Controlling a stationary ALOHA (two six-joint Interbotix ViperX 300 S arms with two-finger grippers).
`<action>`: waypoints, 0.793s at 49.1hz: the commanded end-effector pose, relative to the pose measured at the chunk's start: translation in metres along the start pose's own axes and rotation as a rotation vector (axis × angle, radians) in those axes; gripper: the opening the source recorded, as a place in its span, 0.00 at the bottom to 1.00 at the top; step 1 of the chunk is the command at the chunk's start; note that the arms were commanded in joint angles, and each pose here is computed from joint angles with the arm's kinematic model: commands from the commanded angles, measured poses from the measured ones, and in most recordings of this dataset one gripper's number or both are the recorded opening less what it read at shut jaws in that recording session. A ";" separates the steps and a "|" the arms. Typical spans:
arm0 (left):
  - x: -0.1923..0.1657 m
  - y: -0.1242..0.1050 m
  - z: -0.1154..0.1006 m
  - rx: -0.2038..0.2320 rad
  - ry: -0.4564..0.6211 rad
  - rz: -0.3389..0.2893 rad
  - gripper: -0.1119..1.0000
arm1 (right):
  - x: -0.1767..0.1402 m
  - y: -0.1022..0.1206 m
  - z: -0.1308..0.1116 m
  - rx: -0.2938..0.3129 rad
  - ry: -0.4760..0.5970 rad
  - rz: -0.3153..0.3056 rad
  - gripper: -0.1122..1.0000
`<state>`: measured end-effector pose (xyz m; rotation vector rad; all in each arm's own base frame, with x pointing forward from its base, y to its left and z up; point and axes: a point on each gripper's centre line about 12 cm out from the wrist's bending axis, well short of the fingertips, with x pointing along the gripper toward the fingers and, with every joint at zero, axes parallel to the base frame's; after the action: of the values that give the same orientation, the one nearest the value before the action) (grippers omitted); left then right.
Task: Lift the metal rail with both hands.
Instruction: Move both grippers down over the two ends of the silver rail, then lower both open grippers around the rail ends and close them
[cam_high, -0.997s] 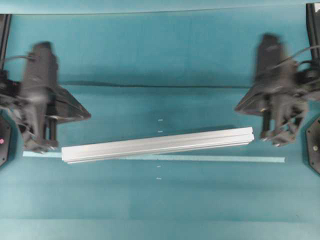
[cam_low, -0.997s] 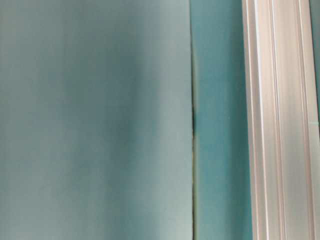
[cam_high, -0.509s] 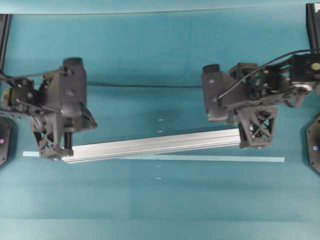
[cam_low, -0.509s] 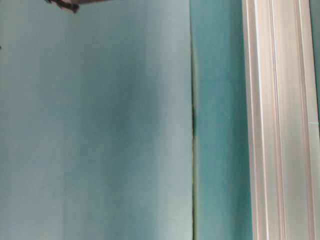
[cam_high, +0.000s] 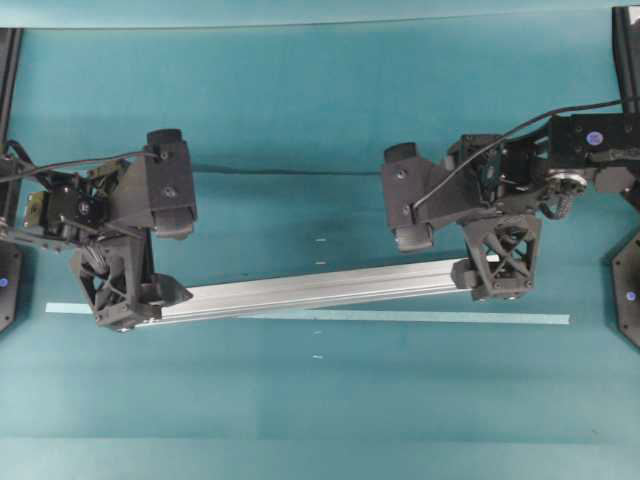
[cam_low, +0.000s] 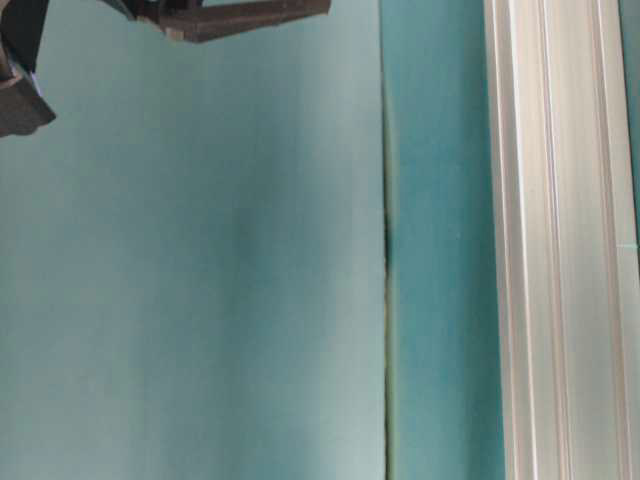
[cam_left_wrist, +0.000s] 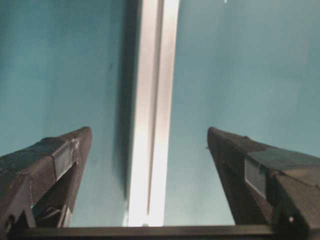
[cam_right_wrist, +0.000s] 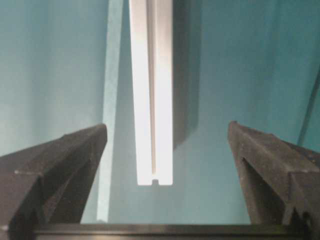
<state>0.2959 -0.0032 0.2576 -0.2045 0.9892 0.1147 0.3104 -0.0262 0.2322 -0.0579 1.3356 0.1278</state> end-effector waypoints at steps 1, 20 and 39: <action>-0.005 -0.002 0.006 0.005 -0.021 -0.005 0.99 | -0.003 0.001 0.003 -0.006 -0.013 -0.002 1.00; 0.014 -0.003 0.005 -0.074 0.059 0.015 0.99 | 0.017 -0.001 -0.005 -0.002 0.019 0.001 1.00; 0.052 -0.003 -0.005 -0.068 0.167 0.044 0.99 | 0.041 -0.002 -0.016 0.005 0.038 0.002 1.00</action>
<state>0.3153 -0.0054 0.2085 -0.2626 1.1755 0.1819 0.3048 -0.0271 0.1933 -0.0539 1.3667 0.1238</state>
